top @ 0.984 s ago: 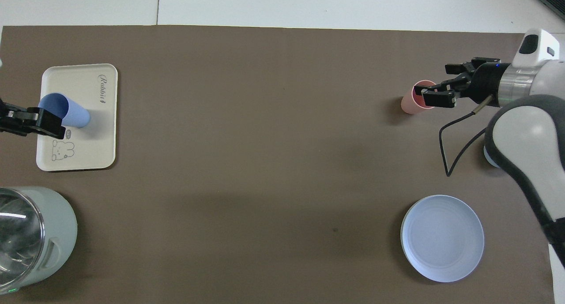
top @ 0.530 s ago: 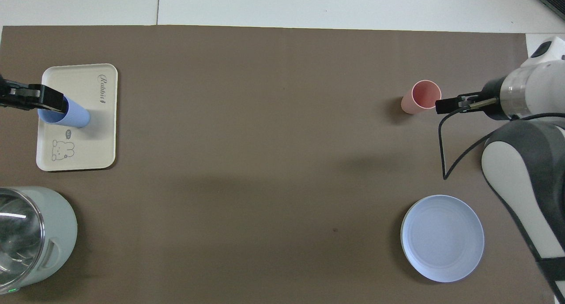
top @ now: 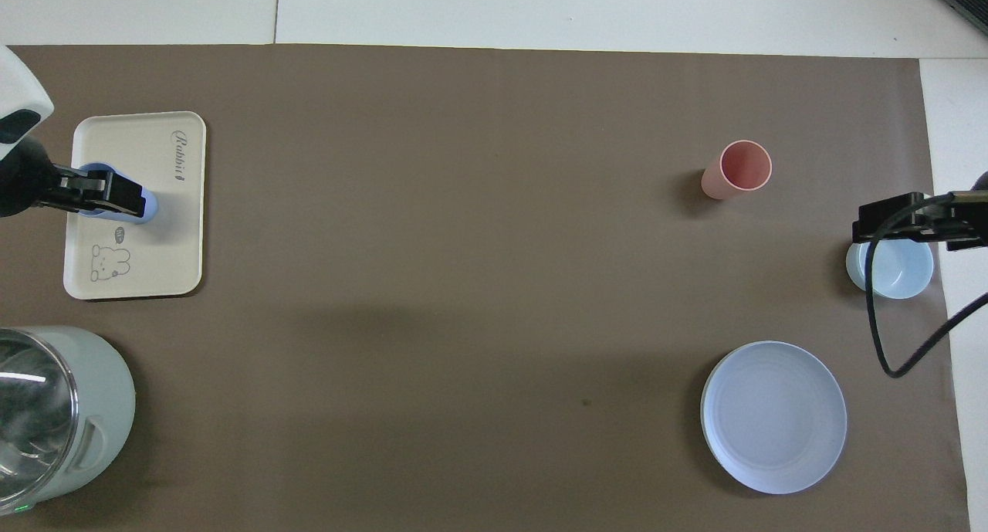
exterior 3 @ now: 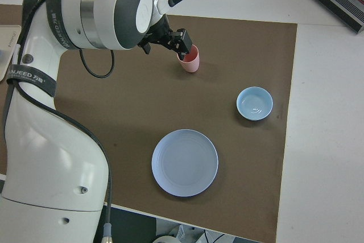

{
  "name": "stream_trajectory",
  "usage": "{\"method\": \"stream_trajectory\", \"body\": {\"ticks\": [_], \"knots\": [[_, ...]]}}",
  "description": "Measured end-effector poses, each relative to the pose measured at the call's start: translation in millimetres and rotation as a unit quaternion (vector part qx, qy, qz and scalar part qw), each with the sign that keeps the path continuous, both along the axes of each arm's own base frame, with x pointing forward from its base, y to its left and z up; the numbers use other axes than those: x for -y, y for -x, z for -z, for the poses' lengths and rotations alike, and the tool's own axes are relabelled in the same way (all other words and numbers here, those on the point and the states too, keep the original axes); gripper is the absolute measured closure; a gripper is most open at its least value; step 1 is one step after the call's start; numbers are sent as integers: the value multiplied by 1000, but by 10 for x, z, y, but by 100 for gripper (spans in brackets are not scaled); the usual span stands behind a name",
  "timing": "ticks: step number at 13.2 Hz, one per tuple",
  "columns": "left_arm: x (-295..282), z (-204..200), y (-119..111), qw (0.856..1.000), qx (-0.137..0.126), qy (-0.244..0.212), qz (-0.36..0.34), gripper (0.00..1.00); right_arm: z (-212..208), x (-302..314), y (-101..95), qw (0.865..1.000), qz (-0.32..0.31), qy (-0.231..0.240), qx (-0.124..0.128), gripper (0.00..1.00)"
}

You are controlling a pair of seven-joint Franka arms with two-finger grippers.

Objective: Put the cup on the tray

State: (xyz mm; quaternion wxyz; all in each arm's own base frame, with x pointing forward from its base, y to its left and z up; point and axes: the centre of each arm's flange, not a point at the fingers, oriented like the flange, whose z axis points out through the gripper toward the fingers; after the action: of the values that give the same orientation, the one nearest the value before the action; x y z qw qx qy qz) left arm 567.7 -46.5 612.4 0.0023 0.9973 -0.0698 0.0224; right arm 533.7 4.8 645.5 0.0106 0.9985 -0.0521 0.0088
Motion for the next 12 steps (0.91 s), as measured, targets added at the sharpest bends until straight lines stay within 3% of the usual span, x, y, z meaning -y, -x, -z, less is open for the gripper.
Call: {"method": "stream_trajectory", "body": {"ticks": [4, 6, 12], "knots": [[0, -93, 61, 1000, 4, 0, 0, 13, -12, -12, 38, 1000, -1, 4, -21, 0], [1, -129, 110, 1000, -5, -1, 1, 0, -17, -13, 39, 1000, -4, 5, -22, 0], [-3, -128, 193, 1000, -28, -4, 1, 0, 5, 64, 33, 1000, -14, 6, -24, 0]]}}
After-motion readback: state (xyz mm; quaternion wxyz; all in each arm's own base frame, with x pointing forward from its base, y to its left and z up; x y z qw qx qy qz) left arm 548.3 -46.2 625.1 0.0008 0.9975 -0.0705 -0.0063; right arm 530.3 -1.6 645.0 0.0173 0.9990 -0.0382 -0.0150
